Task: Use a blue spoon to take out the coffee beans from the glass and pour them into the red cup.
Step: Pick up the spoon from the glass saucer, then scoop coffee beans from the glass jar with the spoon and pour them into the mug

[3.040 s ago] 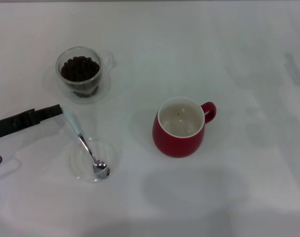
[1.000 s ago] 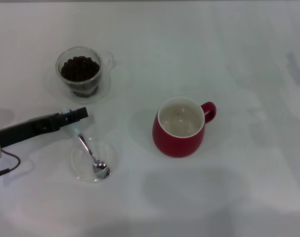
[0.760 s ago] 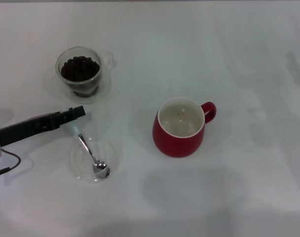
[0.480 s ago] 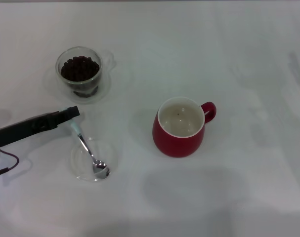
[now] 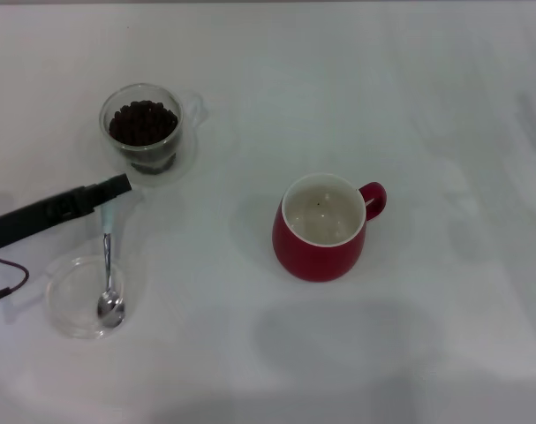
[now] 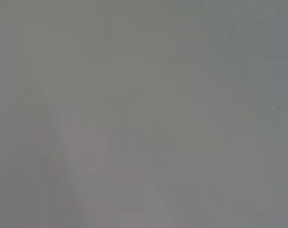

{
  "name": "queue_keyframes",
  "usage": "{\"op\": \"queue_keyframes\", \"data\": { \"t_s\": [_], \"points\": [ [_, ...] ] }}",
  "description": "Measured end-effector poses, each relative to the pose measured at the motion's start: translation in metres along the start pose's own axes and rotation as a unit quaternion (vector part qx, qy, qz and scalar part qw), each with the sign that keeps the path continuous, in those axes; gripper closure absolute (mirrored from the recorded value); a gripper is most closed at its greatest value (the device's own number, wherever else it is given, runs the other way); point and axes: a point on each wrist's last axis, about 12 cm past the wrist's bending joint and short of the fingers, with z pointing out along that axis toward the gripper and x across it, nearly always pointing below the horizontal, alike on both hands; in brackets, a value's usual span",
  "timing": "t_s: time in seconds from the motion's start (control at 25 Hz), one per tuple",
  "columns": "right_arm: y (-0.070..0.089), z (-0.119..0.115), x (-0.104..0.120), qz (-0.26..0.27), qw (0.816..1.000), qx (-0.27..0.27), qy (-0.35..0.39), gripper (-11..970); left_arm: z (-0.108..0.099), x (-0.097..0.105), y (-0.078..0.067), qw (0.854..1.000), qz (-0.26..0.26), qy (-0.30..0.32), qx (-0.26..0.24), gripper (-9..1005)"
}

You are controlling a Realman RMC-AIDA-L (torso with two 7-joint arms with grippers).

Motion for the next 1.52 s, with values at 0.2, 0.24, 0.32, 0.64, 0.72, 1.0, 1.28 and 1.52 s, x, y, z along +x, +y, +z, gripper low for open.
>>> {"op": "queue_keyframes", "data": {
  "t_s": [0.2,0.24,0.32,0.64,0.72,1.0,1.28,1.52],
  "points": [
    [0.0,0.0,0.0,0.0,1.0,0.001,0.0,128,-0.001,-0.001,0.0,1.0,-0.002,-0.006,0.0,855],
    [0.0,0.0,0.0,0.0,1.0,0.001,0.001,128,-0.001,-0.001,0.0,1.0,-0.002,-0.006,0.0,855],
    [0.0,0.0,0.0,0.0,1.0,0.001,0.0,128,-0.001,-0.001,0.0,1.0,-0.002,-0.007,0.0,856],
    [-0.002,-0.001,0.001,0.0,1.0,0.005,0.003,127,-0.001,-0.003,-0.006,0.999,-0.007,-0.018,0.027,858],
    [-0.002,-0.002,0.001,0.0,1.0,0.006,0.004,127,-0.004,-0.004,-0.006,0.999,-0.011,-0.027,0.032,859],
    [-0.003,-0.004,0.001,0.0,1.0,0.008,0.005,127,-0.024,0.0,-0.001,0.997,-0.029,-0.06,0.033,860],
    [-0.002,-0.003,0.002,-0.001,1.0,0.005,0.007,127,-0.039,0.0,-0.002,0.993,-0.038,-0.096,0.051,859],
    [-0.001,-0.003,0.002,-0.001,1.0,0.002,0.009,127,-0.049,-0.009,-0.005,0.985,-0.04,-0.148,0.073,859]
  ]
}}
